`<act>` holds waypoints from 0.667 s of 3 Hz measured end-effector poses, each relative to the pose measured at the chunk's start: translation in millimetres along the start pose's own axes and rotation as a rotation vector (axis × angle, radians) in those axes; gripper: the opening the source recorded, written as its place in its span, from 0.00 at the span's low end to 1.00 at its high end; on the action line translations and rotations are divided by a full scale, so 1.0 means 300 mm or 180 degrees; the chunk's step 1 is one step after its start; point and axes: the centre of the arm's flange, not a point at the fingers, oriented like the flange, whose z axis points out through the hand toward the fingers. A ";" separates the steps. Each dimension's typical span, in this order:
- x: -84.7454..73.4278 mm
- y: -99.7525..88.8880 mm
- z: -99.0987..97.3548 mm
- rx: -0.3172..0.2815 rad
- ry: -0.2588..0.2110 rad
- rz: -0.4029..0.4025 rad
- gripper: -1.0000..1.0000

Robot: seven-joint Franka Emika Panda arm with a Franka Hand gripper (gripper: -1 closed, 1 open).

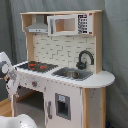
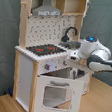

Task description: Play with the kitchen

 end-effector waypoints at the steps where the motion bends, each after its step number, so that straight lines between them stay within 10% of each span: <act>1: -0.023 0.009 -0.058 -0.0260 -0.0198 -0.0065 1.00; 2: -0.045 0.029 -0.122 -0.0557 -0.0438 -0.0129 1.00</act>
